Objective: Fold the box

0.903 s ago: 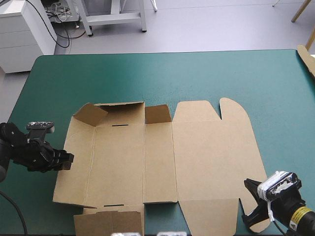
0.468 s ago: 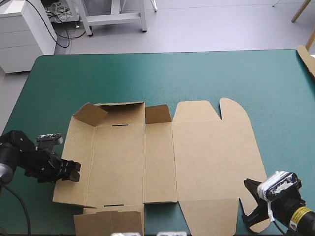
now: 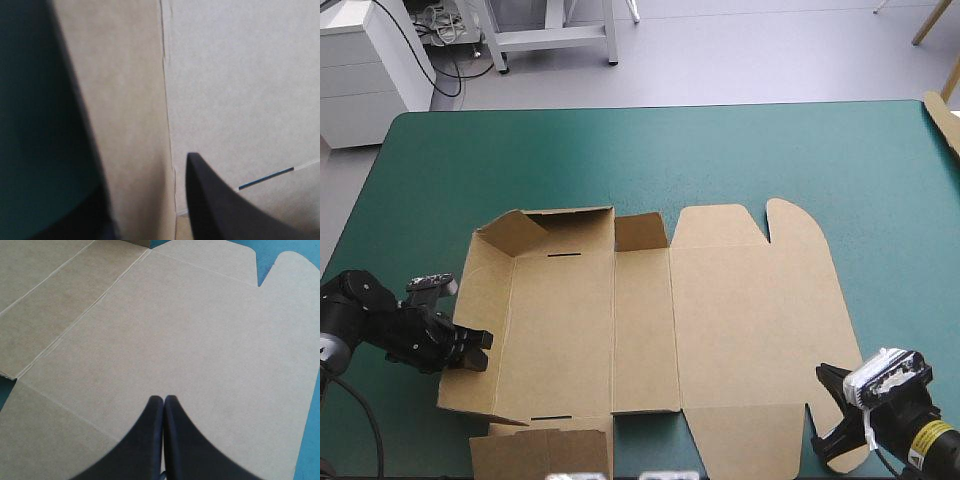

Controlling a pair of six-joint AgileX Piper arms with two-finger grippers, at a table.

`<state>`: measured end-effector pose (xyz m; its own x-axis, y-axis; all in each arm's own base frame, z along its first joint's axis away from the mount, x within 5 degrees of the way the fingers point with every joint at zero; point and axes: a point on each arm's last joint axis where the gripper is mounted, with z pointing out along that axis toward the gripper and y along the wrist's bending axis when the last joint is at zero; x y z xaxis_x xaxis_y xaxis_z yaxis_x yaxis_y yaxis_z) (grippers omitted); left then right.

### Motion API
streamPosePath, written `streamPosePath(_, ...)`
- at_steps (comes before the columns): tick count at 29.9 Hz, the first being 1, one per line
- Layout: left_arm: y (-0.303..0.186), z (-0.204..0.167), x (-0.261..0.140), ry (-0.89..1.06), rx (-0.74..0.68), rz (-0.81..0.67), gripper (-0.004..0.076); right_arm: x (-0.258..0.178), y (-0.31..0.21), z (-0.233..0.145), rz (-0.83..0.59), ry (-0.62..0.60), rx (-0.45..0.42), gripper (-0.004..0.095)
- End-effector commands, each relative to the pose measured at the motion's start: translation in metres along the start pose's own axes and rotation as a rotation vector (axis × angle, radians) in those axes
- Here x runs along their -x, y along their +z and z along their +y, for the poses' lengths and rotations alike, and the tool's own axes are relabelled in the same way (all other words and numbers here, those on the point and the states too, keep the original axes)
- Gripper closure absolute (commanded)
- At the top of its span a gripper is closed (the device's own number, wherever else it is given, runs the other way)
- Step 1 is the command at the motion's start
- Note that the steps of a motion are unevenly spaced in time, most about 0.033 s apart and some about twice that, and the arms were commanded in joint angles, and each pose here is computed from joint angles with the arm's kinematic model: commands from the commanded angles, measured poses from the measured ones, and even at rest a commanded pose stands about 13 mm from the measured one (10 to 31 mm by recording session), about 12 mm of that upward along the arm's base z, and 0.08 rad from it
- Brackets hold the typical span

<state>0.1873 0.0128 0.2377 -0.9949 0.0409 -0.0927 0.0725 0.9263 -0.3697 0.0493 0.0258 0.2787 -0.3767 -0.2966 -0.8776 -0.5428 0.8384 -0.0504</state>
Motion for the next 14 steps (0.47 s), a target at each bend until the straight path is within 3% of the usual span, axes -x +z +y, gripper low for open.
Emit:
streamPosePath(1,-0.007,-0.008,-0.002,0.058,-0.053,0.012,0.0706,0.013,-0.003,0.000,-0.083,-0.007,0.001,0.0929)
streamPosePath(6,-0.007,-0.006,-0.001,0.076,-0.033,-0.001,0.0731,0.013,-0.003,0.000,-0.083,-0.007,0.001,0.0929)
streamPosePath(14,-0.049,-0.009,0.034,0.249,0.218,-0.188,0.0731,0.013,-0.003,0.000,-0.083,-0.007,0.001,0.0929)
